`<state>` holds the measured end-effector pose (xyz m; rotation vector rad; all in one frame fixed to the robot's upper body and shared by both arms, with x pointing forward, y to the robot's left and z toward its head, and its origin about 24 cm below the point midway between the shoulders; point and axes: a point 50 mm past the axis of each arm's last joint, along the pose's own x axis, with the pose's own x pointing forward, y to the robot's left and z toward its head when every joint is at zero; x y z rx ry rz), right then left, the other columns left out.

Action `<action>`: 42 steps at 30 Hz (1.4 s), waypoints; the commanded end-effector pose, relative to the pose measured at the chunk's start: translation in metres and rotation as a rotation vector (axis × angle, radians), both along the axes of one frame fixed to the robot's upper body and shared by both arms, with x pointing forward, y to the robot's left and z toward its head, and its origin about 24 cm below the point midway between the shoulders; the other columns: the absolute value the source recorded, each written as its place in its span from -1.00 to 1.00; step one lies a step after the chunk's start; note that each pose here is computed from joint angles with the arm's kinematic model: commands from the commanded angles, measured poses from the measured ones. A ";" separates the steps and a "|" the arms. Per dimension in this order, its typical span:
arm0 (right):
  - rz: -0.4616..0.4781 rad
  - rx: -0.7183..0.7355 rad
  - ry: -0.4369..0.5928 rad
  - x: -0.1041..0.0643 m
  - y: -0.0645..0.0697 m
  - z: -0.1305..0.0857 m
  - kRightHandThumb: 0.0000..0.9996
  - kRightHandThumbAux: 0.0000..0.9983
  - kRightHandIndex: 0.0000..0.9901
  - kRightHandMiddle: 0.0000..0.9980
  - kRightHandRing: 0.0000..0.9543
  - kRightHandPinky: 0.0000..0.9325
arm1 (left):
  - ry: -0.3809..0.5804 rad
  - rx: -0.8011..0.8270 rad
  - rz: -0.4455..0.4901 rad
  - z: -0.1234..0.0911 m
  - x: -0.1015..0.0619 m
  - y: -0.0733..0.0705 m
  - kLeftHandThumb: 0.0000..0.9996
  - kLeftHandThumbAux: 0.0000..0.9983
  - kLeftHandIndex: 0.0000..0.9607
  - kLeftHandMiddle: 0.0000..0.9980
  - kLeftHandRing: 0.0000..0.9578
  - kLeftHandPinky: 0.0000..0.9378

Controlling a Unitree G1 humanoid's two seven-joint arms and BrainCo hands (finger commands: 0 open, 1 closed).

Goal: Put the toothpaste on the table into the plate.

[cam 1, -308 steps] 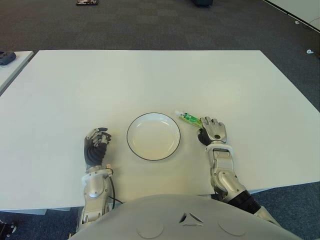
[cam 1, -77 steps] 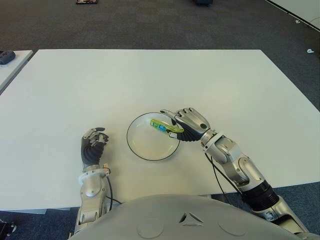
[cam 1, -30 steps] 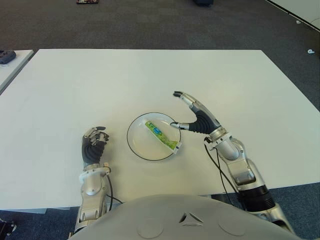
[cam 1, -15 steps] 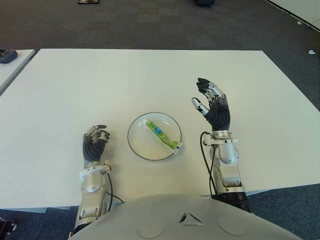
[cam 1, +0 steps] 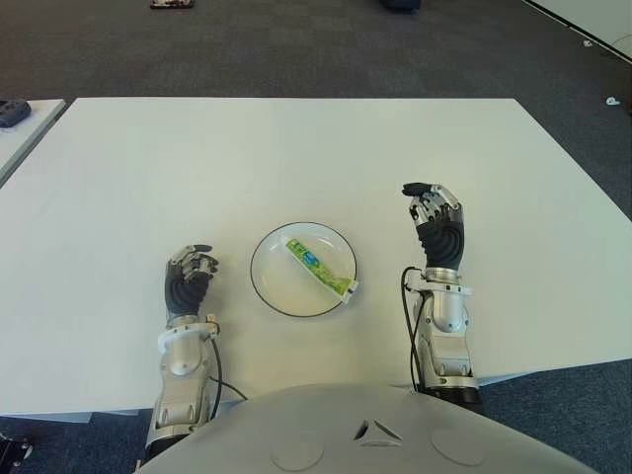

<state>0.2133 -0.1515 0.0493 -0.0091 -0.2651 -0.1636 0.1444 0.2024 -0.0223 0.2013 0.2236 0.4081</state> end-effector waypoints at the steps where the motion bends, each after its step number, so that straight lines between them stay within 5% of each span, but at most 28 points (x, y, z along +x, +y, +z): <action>1: -0.020 0.038 0.057 -0.002 0.003 -0.011 0.38 0.47 -0.14 -0.11 -0.19 -0.23 | 0.009 0.001 -0.030 -0.001 0.001 -0.002 0.40 0.44 -0.11 0.18 0.22 0.21; 17: -0.018 -0.008 0.192 -0.004 0.004 -0.032 0.40 0.46 -0.13 -0.03 -0.05 -0.04 | 0.005 0.029 -0.038 0.003 0.007 -0.006 0.40 0.44 -0.10 0.15 0.21 0.24; 42: 0.131 -0.162 0.353 -0.007 0.003 -0.045 0.41 0.47 -0.14 -0.13 -0.11 -0.06 | 0.000 0.035 -0.037 0.008 0.004 -0.009 0.41 0.44 -0.10 0.13 0.21 0.23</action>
